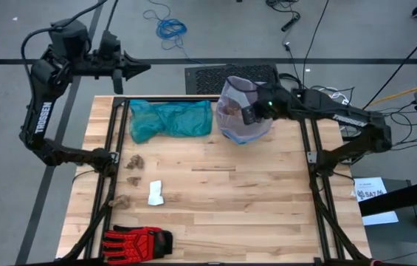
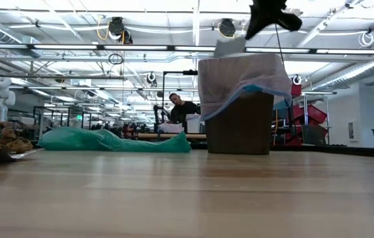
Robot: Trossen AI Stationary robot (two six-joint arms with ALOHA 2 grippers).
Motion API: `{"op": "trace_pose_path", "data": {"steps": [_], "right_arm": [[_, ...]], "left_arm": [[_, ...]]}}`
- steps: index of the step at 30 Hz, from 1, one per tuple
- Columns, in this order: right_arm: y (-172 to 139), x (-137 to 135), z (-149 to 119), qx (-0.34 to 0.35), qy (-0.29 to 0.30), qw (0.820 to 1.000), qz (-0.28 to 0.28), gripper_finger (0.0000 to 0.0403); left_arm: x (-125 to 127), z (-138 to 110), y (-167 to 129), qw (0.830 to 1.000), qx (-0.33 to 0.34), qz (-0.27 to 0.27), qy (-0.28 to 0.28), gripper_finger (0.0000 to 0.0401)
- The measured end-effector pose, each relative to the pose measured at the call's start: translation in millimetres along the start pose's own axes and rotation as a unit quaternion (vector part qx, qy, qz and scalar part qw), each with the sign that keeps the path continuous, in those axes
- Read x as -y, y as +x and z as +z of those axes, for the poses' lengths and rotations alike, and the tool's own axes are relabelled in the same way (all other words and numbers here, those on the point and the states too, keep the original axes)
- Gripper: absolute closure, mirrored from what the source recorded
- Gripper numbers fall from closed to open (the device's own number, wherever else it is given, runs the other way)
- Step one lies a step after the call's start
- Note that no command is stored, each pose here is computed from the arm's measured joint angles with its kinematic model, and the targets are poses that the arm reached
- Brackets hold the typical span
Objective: Place trash/remove bag and relplace
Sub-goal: Put the white paper into the black trash bin, then put the brown paper into the black trash bin
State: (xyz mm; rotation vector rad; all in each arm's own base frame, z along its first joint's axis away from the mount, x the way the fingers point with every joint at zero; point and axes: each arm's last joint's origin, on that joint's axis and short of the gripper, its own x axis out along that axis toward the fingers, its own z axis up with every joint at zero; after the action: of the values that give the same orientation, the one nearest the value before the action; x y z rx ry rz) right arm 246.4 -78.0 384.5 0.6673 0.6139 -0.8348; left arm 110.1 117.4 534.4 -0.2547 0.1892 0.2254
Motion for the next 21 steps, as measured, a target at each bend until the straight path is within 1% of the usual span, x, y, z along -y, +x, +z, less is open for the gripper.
{"op": "trace_pose_path", "data": {"steps": [4,6,8,12,15,18,21], "right_arm": [[18.5,12.3,-1.6,-0.081,-0.005,0.996,-0.033,0.0403],[25.1,13.7,-2.8,-0.099,-0.02,0.994,-0.044,0.0398],[28.5,12.7,-2.7,-0.106,-0.033,0.993,-0.04,0.0381],[32.2,11.6,-0.1,-0.098,-0.048,0.993,-0.034,0.0322],[30.5,13.3,3.8,-0.079,-0.058,0.995,-0.034,0.0269],[29.7,14.9,8.0,-0.066,-0.067,0.995,-0.027,0.0221],[29.6,15.8,10.2,-0.06,-0.081,0.995,-0.024,0.0185]], "left_arm": [[2.4,-5.2,-3.4,1.0,-0.018,0.005,-0.01,0.0401],[2.8,-8.9,-4.1,0.999,-0.033,0.005,-0.008,0.0401],[3.2,-13.4,-4.6,0.999,-0.052,0.005,-0.013,0.0401],[7.9,-27.5,-7.5,0.993,-0.112,-0.003,-0.049,0.0401],[12.6,-38.6,-8.7,0.983,-0.163,-0.013,-0.085,0.0401],[19.2,-47.7,-9.5,0.971,-0.211,-0.025,-0.11,0.0401],[26.0,-52.5,-6.3,0.965,-0.232,-0.036,-0.117,0.0401]]}}
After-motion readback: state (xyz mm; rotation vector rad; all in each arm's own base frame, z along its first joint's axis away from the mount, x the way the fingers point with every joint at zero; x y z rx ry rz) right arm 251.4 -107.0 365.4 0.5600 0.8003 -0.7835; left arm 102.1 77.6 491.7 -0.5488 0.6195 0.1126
